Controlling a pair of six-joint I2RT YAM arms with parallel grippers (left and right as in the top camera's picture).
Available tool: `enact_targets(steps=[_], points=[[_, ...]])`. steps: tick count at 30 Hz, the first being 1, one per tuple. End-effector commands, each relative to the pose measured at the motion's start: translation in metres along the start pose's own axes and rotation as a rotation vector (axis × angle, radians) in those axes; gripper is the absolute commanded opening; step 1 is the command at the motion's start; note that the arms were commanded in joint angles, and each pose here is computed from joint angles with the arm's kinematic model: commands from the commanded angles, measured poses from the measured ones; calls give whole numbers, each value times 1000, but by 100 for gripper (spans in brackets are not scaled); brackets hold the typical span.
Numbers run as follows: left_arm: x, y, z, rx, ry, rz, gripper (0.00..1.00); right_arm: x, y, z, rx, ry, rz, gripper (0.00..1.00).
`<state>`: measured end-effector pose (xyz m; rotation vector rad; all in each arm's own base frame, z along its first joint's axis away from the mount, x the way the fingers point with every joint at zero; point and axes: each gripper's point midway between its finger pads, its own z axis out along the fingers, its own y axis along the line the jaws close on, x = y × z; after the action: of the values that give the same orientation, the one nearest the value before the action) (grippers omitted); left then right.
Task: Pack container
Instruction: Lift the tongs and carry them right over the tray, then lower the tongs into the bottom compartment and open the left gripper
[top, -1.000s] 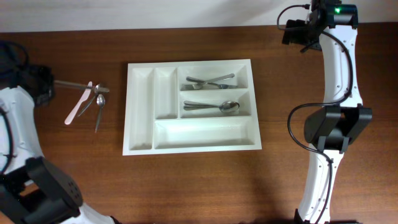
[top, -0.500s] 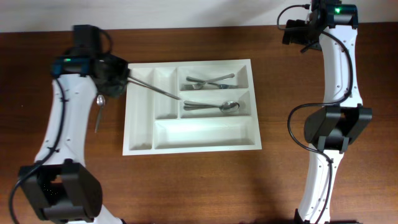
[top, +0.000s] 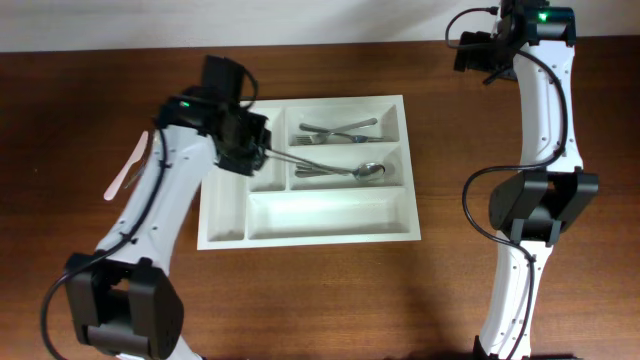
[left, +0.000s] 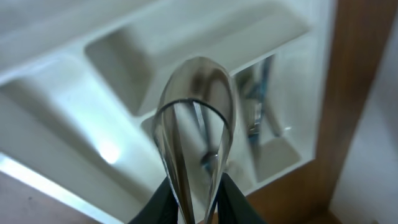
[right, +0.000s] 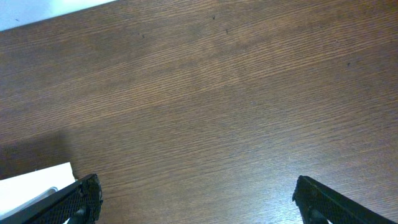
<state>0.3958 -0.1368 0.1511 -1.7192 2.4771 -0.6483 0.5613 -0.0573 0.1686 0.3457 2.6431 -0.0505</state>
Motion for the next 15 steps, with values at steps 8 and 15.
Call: enact_targets(steps=[8, 15], points=[[61, 27, 39, -130, 100, -133, 2, 1, 0, 1, 14, 1, 6, 99], [78, 51, 61, -245, 113, -186, 2, 1, 0, 1, 14, 1, 6, 99]])
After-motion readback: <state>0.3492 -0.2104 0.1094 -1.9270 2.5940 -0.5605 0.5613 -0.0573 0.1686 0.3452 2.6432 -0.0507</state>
